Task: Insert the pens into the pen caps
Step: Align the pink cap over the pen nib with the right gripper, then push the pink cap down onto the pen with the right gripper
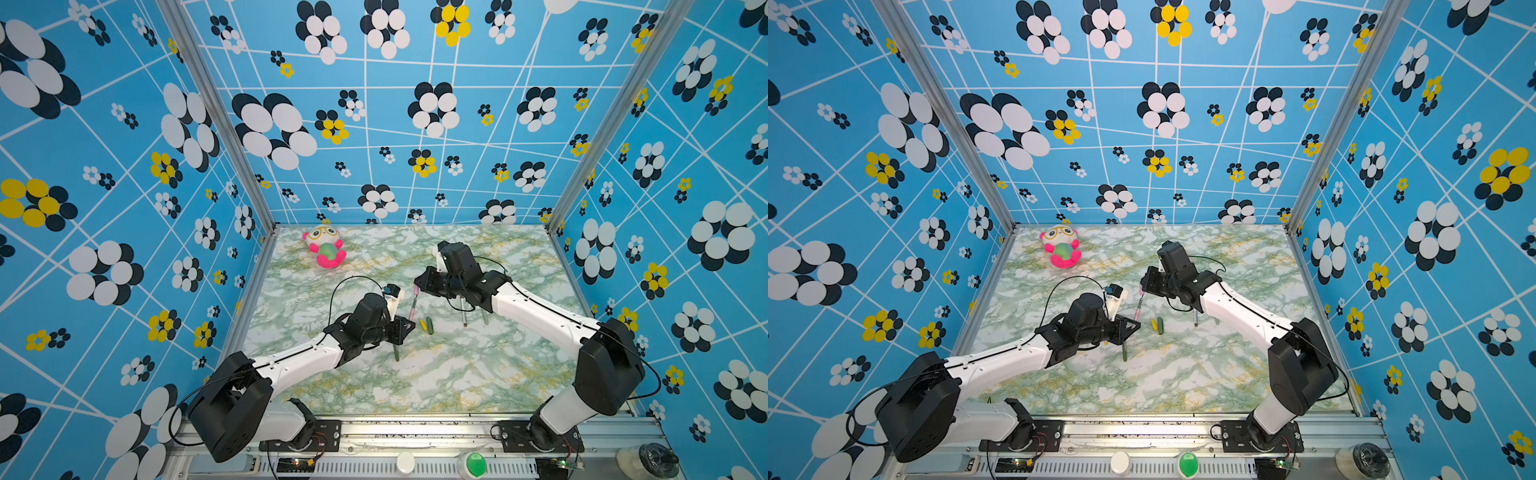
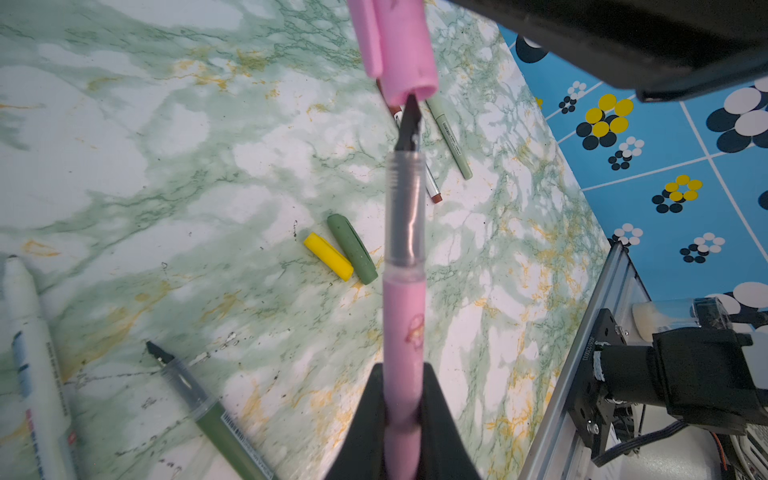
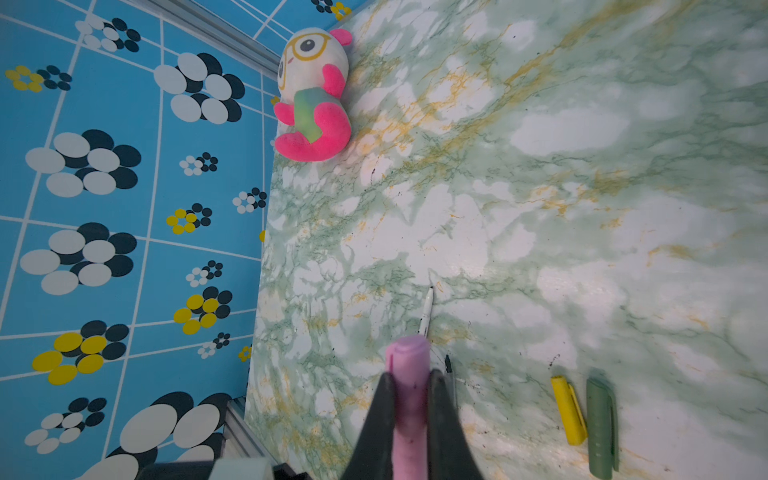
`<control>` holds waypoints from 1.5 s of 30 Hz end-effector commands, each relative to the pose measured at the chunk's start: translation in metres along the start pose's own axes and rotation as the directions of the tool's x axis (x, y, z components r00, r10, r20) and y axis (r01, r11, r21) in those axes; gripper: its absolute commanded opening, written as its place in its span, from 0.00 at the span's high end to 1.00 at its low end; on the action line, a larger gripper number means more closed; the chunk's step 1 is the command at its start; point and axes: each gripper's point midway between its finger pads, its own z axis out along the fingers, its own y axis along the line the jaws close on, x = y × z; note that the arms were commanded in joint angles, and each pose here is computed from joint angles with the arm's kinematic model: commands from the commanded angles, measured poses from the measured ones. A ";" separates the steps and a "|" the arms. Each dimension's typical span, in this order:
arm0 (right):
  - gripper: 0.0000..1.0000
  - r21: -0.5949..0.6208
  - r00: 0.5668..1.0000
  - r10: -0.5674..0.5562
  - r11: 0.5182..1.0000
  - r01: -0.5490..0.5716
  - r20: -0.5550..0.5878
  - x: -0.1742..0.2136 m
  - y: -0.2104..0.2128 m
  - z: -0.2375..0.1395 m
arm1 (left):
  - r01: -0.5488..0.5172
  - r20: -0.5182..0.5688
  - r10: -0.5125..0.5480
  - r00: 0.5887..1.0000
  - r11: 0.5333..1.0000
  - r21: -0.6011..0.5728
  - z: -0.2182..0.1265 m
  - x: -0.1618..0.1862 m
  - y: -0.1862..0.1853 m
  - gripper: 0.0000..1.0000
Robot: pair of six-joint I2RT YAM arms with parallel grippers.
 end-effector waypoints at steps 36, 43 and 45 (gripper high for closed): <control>0.91 -0.090 1.000 0.015 0.996 -0.013 0.026 0.018 0.014 -0.005 | 0.014 0.131 -0.014 0.991 1.000 0.000 0.002 -0.035 -0.004 1.00; 0.91 -0.115 1.000 0.002 0.993 -0.005 -0.023 0.031 0.017 0.002 | -0.004 0.163 0.004 0.987 1.000 0.000 0.000 -0.049 -0.005 1.00; 0.91 -0.118 0.999 0.001 0.993 -0.004 -0.032 0.034 0.017 0.004 | -0.010 0.167 0.009 0.986 1.000 0.005 0.000 -0.054 -0.006 1.00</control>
